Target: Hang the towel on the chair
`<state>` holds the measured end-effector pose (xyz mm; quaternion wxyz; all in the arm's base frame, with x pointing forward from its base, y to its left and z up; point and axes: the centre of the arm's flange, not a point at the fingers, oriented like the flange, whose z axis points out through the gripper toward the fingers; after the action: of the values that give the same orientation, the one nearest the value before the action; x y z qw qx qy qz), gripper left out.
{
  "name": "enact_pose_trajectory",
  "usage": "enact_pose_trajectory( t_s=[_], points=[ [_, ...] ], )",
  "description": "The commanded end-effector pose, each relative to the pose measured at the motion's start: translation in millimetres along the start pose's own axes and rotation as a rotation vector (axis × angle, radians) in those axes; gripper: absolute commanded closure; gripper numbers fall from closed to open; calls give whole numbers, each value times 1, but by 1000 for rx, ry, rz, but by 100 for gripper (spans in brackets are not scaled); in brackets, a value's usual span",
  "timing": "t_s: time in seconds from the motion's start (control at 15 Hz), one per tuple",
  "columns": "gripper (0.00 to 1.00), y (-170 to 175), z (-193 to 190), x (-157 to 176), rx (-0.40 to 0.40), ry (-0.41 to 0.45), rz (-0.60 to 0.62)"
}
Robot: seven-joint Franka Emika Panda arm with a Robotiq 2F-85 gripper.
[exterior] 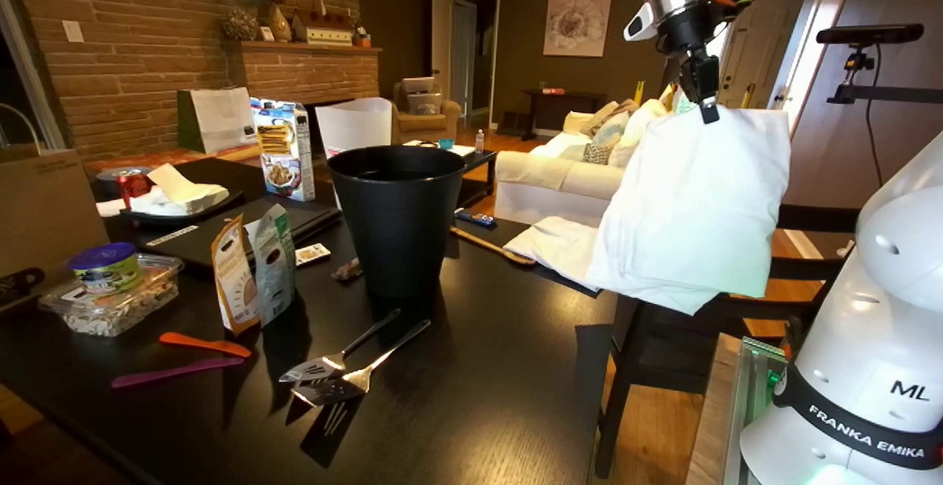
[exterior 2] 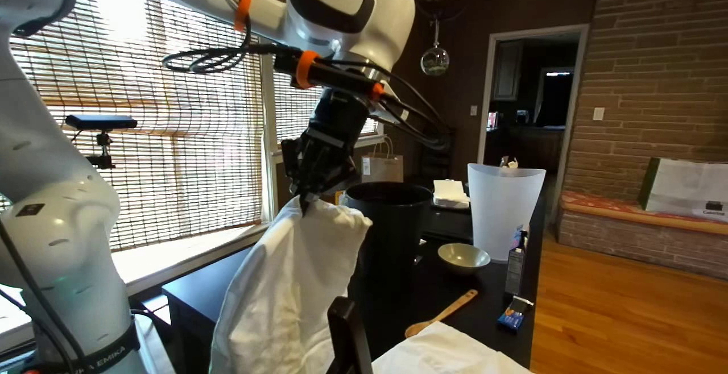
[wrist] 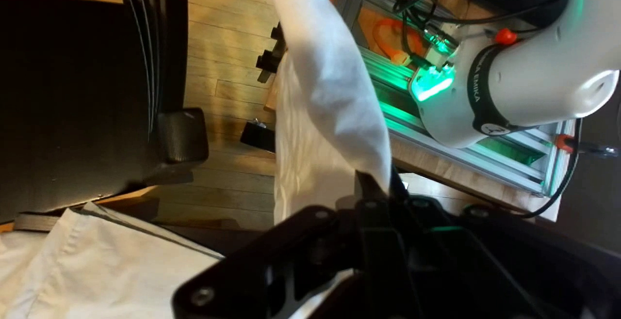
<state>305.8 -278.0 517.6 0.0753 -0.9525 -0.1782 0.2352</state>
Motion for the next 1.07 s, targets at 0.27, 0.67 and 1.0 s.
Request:
enact_pose_trajectory(
  t_s=[0.27, 0.67, 1.0],
  points=[
    [99, 16, -14, -67, -24, -76, 56],
    [99, 46, -15, -99, -25, -89, 106],
    [99, 77, -9, -103, 15, -98, 122]
  ],
)
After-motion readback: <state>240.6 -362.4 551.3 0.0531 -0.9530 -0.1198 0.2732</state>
